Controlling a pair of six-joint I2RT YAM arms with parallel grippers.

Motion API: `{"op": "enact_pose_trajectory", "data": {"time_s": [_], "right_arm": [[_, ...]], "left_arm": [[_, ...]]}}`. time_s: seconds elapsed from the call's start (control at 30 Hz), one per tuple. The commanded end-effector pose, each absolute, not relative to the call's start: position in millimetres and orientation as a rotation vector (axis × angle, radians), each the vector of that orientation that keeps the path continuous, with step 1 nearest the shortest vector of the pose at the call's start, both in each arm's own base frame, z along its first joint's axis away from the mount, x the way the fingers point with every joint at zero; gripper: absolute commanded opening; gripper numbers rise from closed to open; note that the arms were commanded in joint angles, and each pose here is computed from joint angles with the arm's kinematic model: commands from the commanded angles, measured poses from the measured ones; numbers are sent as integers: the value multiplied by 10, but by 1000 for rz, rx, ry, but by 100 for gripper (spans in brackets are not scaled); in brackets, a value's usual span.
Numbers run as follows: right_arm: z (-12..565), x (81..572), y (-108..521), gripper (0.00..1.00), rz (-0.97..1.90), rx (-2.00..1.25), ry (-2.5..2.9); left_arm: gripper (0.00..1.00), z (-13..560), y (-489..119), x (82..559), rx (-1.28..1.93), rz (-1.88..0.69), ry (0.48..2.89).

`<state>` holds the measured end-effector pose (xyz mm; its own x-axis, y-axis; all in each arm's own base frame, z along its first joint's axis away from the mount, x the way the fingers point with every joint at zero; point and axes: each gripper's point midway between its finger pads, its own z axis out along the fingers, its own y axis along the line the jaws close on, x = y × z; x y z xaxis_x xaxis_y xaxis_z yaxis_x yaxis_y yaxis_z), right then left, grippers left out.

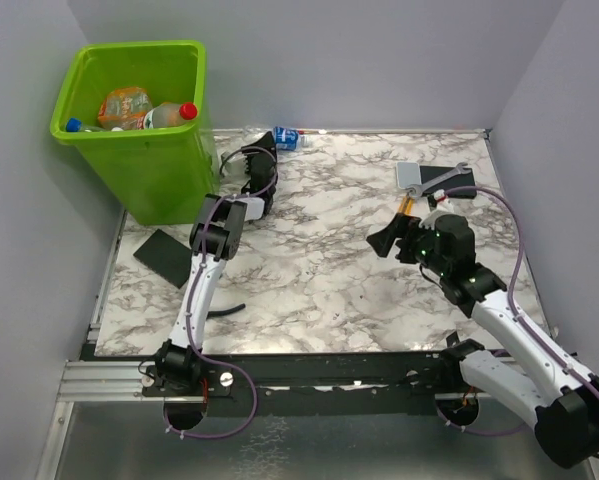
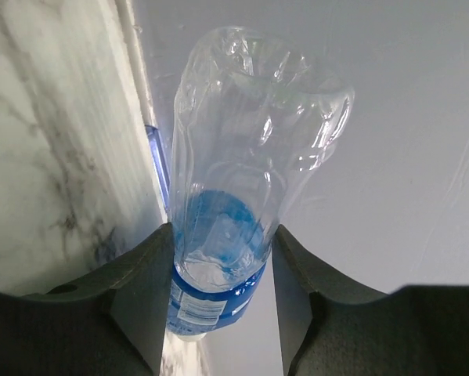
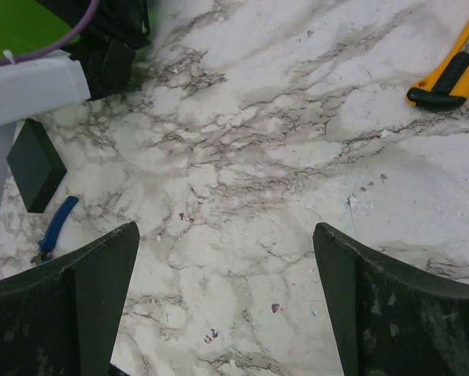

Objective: Put the plastic bottles in the bin
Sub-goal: Pick up the plastic bottle from the corner of the board.

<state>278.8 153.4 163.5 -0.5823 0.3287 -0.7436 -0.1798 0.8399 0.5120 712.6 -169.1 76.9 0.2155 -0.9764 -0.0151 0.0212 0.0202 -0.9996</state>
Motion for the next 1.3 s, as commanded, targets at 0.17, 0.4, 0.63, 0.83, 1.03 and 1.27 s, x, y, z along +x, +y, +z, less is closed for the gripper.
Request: {"op": "enact_pose_trajectory", "data": {"time_s": [0.17, 0.4, 0.63, 0.83, 1.03, 1.27], "right_arm": [[2293, 2692, 1577, 96, 757, 21, 1915], [2630, 2542, 1638, 96, 839, -26, 1844], [2728, 2399, 1653, 98, 882, -58, 1812], [2972, 2165, 1823, 100, 1113, -73, 1664], [3321, 1991, 2014, 100, 1377, -102, 1499], [3619, 1915, 2150, 100, 1482, -215, 1425]], "left_arm": [[0, 1618, -1983, 6116, -1129, -1143, 1092], [0, 2068, -2130, 5138, -1020, -1177, 1168], [0, 2462, -2264, 3936, -891, -1266, 1232], [0, 2890, -2237, 3168, -851, -1374, 1151], [0, 3262, -2269, 2779, -811, -1446, 1088], [0, 3470, -2357, 2662, -776, -1503, 1070]]}}
